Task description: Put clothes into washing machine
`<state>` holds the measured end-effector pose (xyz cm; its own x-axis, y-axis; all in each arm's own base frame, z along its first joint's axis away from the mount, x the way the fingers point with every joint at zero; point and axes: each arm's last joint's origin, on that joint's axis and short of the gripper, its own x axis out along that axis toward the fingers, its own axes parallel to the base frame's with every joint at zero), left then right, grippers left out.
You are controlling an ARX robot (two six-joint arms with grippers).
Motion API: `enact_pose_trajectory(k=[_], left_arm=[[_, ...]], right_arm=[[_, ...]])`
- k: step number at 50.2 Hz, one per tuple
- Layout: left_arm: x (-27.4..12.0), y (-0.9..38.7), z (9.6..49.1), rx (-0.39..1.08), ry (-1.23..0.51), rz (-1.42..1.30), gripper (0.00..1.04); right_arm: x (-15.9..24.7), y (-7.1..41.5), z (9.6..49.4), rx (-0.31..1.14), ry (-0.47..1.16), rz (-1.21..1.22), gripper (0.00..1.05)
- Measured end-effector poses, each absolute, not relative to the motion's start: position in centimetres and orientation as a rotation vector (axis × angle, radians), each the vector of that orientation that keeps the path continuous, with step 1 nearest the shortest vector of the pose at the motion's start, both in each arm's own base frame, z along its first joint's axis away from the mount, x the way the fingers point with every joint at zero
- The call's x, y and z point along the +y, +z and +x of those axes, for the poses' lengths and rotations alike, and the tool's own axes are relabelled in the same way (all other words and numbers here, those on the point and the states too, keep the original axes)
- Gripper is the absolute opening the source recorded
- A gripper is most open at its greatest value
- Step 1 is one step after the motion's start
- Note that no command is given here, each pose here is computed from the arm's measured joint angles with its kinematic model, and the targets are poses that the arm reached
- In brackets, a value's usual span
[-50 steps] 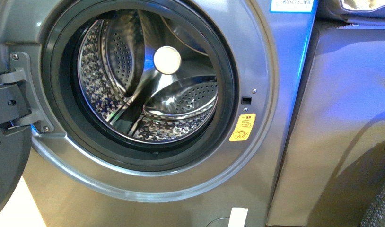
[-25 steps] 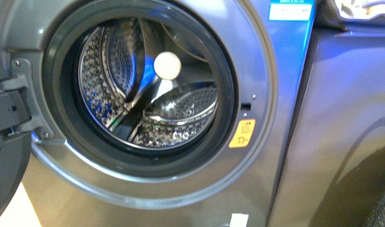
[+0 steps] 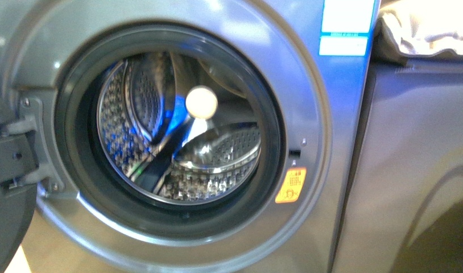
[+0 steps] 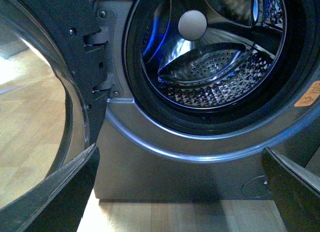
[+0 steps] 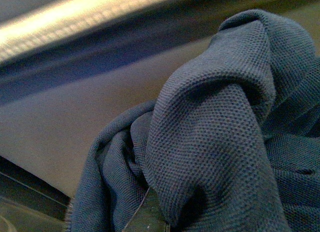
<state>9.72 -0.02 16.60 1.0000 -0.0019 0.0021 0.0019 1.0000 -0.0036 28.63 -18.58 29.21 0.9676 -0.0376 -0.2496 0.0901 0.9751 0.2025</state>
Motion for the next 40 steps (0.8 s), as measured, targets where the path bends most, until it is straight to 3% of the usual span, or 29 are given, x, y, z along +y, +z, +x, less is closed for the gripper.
enact_pose_trajectory(k=[8,24,30,40], left_arm=[[0.0,16.6,9.7,-0.002,-0.002,-0.004,0.98],[0.0,16.6,9.7,-0.002,-0.002,-0.004,0.98],[0.0,16.6,9.7,-0.002,-0.002,-0.004,0.98],[0.0,16.6,9.7,-0.002,-0.002,-0.004,0.98]], right_arm=[[-16.9,35.4,27.7,0.128,-0.020,0.147,0.08],[-12.6,41.1,26.0,-0.068,0.076,0.017,0.08],[-9.0,43.6,25.2,-0.164,0.201,-0.017,0.08],[-4.5,44.8,25.3,-0.206,0.328,-0.011,0.08]])
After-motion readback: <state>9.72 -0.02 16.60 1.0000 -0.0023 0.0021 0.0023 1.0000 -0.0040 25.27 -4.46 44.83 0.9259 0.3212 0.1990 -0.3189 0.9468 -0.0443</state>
